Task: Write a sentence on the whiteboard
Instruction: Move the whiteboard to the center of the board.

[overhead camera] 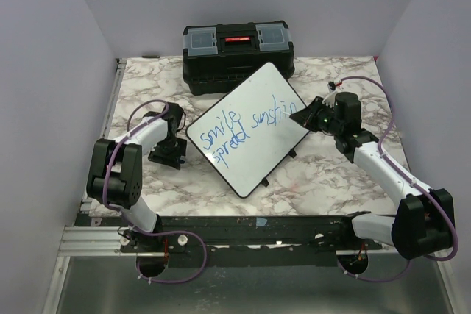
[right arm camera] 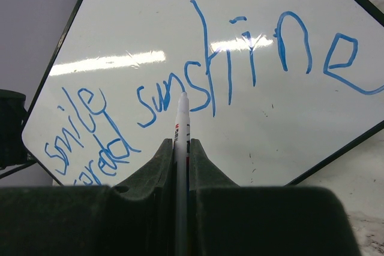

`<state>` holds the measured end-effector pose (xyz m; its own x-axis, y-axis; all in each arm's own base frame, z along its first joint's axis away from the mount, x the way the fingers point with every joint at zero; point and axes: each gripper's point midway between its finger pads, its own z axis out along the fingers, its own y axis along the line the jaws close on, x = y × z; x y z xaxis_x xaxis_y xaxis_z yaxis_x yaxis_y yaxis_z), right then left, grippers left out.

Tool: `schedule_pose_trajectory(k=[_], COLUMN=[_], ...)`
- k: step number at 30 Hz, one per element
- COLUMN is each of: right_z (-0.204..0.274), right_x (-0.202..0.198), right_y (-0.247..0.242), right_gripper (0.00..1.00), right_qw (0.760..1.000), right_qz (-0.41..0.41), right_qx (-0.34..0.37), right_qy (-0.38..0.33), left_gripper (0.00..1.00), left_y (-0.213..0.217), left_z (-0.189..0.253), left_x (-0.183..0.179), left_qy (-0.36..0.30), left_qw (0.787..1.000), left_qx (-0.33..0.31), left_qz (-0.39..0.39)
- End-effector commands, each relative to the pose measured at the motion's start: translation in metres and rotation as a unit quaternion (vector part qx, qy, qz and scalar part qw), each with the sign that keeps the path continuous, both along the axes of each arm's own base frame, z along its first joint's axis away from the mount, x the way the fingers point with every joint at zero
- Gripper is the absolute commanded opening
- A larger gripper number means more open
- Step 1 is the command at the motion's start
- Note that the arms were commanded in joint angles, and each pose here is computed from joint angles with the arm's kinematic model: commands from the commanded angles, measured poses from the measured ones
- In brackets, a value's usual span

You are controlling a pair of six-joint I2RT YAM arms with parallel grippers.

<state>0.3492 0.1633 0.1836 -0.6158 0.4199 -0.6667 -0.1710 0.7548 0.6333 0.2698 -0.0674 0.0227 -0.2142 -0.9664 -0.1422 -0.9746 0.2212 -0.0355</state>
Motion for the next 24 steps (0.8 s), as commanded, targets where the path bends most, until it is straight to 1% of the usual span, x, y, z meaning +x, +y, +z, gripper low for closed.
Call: schedule_pose_trajectory(k=[1, 4, 10, 11, 15, 17, 19, 21, 22, 23, 24], right_z=[0.000, -0.003, -0.004, -0.005, -0.008, -0.008, -0.010, -0.010, -0.009, -0.009, -0.009], right_x=[-0.006, -0.005, -0.005, -0.006, -0.007, -0.007, -0.007, -0.007, -0.007, -0.007, -0.008], right_y=[0.003, 0.003, 0.004, 0.004, 0.004, 0.004, 0.004, 0.005, 0.006, 0.006, 0.006], right_gripper=[0.01, 0.01, 0.01, 0.01, 0.01, 0.01, 0.01, 0.01, 0.01, 0.01, 0.01], right_qw=[1.000, 1.000, 1.000, 1.000, 1.000, 1.000, 1.000, 1.000, 1.000, 1.000, 1.000], right_qz=[0.015, 0.015, 0.017, 0.017, 0.018, 0.019, 0.020, 0.021, 0.022, 0.022, 0.023], right_qx=[-0.005, -0.005, -0.007, -0.008, -0.010, -0.009, -0.011, -0.011, -0.010, -0.011, -0.011], right_qy=[-0.005, -0.003, 0.000, 0.001, 0.005, 0.005, 0.007, 0.005, 0.006, 0.005, 0.005], left_gripper=[0.53, 0.43, 0.35, 0.33, 0.33, 0.35, 0.40, 0.47, 0.48, 0.52, 0.60], left_y=[0.011, 0.016, 0.012, 0.009, -0.004, -0.006, -0.014, -0.019, -0.018, -0.017, -0.016], left_z=[0.009, 0.008, 0.009, 0.009, 0.007, 0.007, 0.003, 0.002, 0.002, 0.003, 0.003], left_x=[0.007, 0.008, 0.008, 0.007, 0.009, 0.009, 0.006, 0.006, 0.005, 0.006, 0.006], left_qy=[-0.018, -0.019, -0.001, -0.001, -0.012, -0.012, -0.009, -0.008, -0.008, -0.013, -0.015], left_qw=[0.999, 0.999, 1.000, 1.000, 1.000, 1.000, 1.000, 0.999, 1.000, 1.000, 1.000], left_qx=[0.022, 0.026, 0.025, 0.019, -0.011, -0.010, -0.027, -0.031, -0.030, -0.027, -0.023], left_qz=[0.032, 0.039, 0.018, 0.016, 0.007, 0.004, 0.000, -0.002, 0.000, 0.003, 0.005])
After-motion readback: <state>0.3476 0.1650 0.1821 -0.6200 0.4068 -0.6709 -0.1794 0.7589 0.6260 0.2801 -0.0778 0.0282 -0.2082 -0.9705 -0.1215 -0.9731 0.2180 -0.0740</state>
